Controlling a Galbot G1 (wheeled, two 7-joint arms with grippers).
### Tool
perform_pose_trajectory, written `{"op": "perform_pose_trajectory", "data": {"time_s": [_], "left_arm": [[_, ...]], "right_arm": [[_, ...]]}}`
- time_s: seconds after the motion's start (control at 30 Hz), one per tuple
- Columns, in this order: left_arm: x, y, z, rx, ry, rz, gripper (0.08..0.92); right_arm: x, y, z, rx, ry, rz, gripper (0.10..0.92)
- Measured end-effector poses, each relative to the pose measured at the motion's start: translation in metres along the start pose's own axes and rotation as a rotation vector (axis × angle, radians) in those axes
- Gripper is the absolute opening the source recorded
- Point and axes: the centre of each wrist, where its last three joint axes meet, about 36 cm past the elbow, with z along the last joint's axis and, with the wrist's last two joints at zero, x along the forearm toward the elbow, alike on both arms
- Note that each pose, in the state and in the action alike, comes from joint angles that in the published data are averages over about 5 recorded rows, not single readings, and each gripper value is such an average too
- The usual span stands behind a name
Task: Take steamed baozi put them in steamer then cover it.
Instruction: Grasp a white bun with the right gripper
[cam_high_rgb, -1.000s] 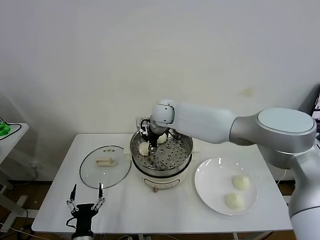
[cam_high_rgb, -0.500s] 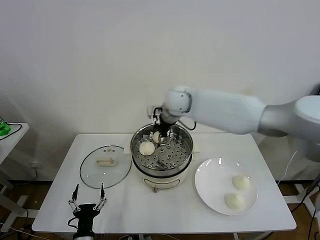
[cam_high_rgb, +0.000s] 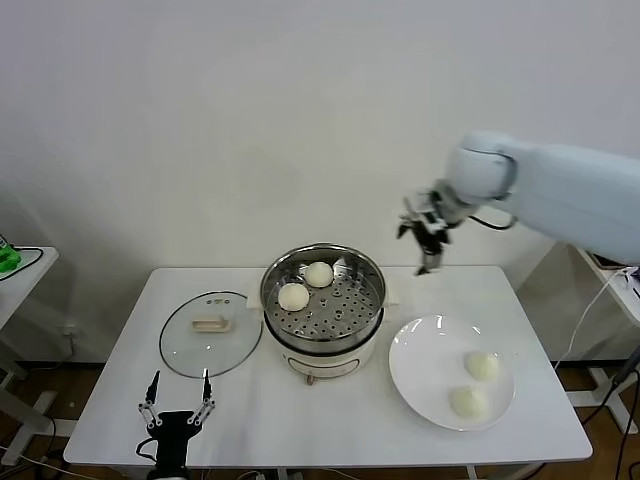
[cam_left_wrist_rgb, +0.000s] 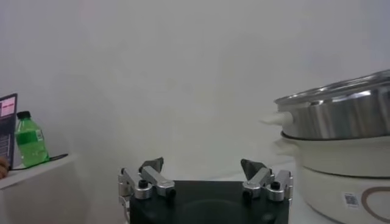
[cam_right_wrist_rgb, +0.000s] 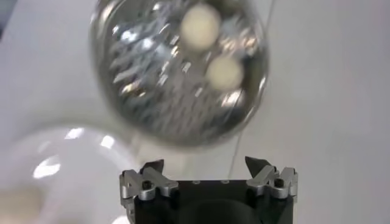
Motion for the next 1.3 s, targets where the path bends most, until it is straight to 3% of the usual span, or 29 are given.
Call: {"op": "perform_pose_trajectory", "data": {"time_s": [0.4, 0.6, 1.3], "left_arm": [[0.007, -0.001, 0.002, -0.016, 0.008, 0.01, 0.823], [0.008, -0.003, 0.003, -0.017, 0.01, 0.009, 0.823], [0.009, -0.002, 0.009, -0.02, 0.017, -0.01, 0.823]], "right_arm": [[-0.063, 0.125, 0.056, -0.139, -0.065, -0.123, 0.823], [-0.085, 0.164, 0.071, -0.186, -0.055, -0.184, 0.823], [-0.143, 0.175, 0.066, -0.195, -0.059, -0.243, 0.823]]}}
